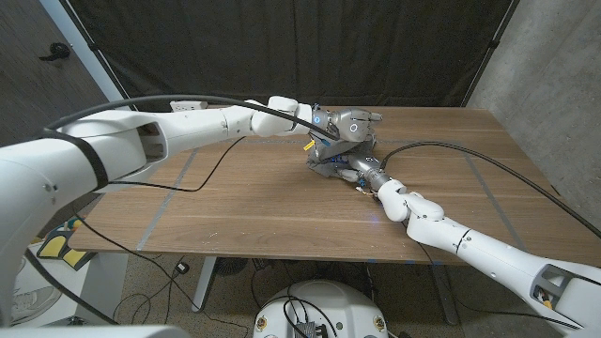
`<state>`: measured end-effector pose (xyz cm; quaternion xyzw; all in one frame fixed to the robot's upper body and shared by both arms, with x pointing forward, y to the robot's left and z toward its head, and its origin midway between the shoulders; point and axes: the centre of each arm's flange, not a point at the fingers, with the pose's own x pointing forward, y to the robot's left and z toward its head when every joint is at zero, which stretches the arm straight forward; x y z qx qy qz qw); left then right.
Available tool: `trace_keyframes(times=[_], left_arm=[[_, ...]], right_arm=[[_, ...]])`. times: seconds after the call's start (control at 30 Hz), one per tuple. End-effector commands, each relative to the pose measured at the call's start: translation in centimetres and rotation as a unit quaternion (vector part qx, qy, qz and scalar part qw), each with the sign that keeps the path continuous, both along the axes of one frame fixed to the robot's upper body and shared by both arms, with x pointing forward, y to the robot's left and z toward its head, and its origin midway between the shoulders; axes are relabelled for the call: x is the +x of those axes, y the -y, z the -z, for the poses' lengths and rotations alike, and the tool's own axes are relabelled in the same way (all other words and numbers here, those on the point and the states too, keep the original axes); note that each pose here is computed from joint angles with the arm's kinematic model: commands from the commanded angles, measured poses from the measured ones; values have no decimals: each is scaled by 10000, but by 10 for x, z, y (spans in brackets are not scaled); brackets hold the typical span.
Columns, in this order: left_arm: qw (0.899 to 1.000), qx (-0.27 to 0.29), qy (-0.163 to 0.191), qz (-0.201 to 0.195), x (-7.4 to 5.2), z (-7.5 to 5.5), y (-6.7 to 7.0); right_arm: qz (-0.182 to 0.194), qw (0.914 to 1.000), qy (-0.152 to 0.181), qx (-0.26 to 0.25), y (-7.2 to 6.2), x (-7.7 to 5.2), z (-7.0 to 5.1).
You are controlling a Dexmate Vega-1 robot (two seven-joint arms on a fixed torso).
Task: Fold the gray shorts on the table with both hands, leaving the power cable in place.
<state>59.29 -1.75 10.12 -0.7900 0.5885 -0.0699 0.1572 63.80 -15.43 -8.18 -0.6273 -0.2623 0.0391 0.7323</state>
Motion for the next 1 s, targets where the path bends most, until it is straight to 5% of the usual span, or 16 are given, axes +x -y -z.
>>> trace_keyframes(times=[0.03, 0.27, 0.53, 1.0], left_arm=[[9963, -853, -29, 37, -11, 2, -9], [9854, -1687, 153, -184, -12, 4, -25], [9827, -1790, 229, -415, -11, 16, -45], [9818, -1831, 290, -419, -19, 18, -53]], right_arm=[[24, 9997, 150, -181, -8, -14, -15], [82, 9987, 330, -390, -14, -26, -33], [169, 9972, 457, -559, -14, -34, -50], [487, 9957, 383, -694, 2, -54, -45]])
